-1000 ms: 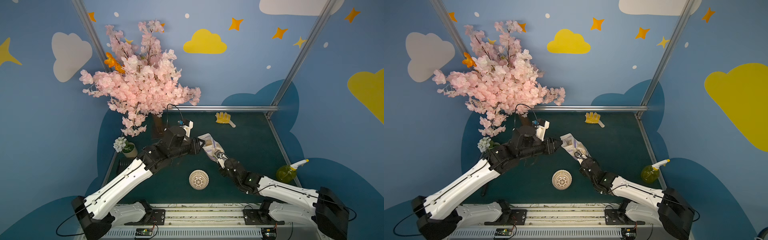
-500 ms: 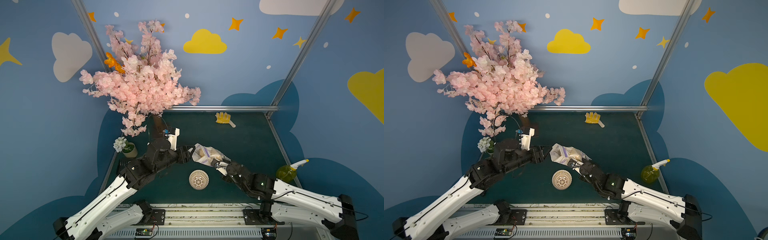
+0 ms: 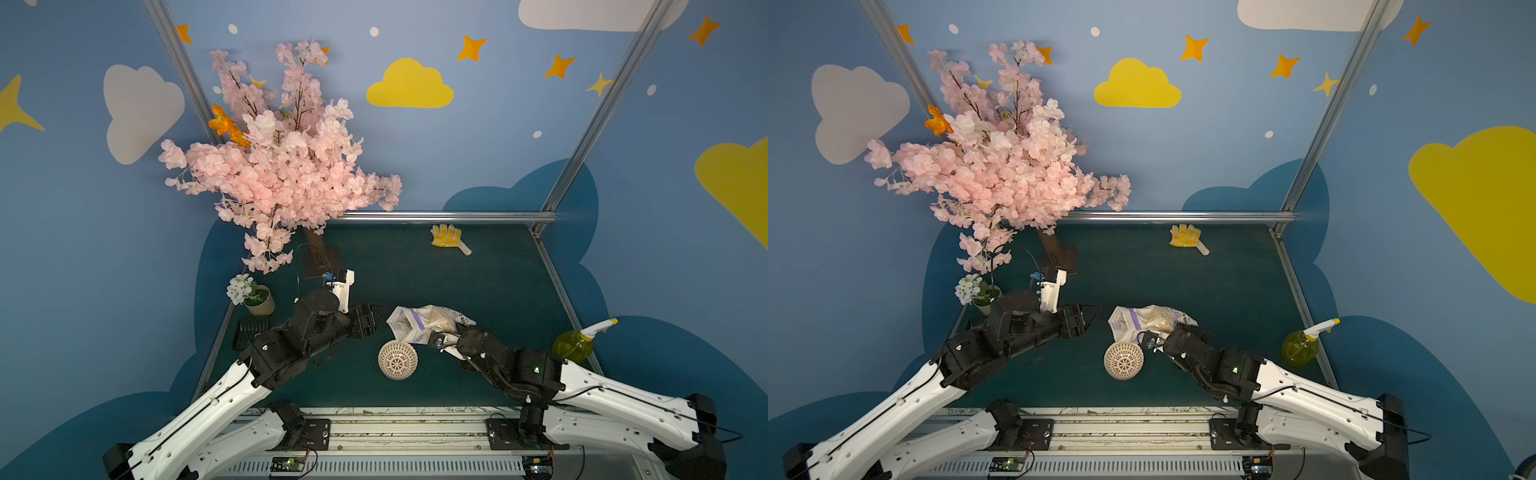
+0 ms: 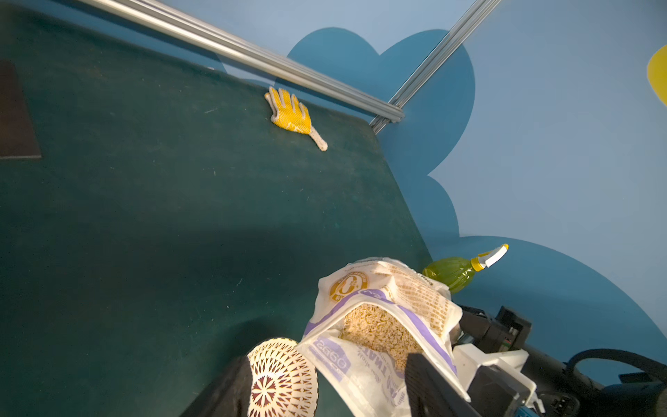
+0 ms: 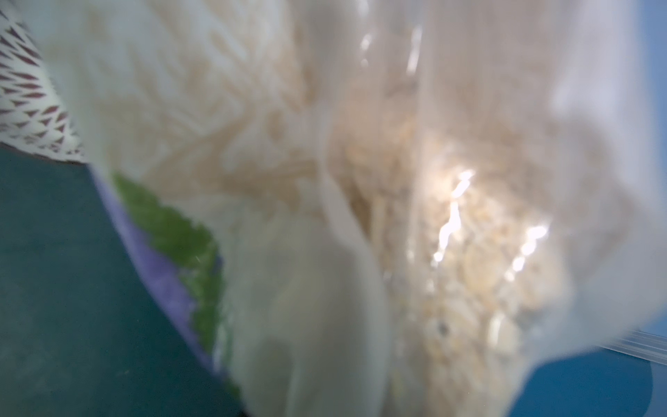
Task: Pour the oats into the breakfast bowl
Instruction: Pour the oats into the bowl.
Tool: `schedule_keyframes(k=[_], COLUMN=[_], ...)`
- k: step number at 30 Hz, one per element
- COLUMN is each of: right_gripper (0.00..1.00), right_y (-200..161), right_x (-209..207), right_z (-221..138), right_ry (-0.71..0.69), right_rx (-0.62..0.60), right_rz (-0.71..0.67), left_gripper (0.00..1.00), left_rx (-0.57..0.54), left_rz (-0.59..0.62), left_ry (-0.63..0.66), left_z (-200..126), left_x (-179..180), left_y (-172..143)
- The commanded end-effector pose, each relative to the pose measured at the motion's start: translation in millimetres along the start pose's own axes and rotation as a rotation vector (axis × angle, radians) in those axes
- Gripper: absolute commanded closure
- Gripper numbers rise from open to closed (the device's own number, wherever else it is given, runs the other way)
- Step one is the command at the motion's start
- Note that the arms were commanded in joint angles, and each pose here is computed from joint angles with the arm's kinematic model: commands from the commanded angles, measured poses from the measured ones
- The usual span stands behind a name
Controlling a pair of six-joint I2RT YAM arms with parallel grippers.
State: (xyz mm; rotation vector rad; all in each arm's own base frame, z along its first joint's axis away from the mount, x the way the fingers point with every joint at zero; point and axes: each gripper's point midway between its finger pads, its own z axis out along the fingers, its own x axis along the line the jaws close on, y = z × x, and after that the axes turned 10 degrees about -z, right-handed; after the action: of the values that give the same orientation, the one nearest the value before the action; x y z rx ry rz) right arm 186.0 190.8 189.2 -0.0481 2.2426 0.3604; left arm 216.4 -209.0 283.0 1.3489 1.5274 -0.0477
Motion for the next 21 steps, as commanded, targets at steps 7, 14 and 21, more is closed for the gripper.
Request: schedule_keyframes(k=[7, 14, 21], right_gripper=[1.00, 1.00, 1.00], right_y=[1, 1, 2], right_x=[-41, -30, -32], right_z=[-25, -22, -23], right_ry=[-0.154, -0.152, -0.217], right_rx=[0.000, 0.042, 0.102], right_rz=[-0.003, -0.115, -0.220], left_gripper=[0.28, 0.27, 0.27], left_rx=[0.090, 0.131, 0.126], left_rz=[-0.151, -0.173, -0.225], left_ry=[-0.073, -0.066, -0.047], left_z=[21, 30, 36], left_x=[1, -1, 8], left_y=[-27, -47, -63])
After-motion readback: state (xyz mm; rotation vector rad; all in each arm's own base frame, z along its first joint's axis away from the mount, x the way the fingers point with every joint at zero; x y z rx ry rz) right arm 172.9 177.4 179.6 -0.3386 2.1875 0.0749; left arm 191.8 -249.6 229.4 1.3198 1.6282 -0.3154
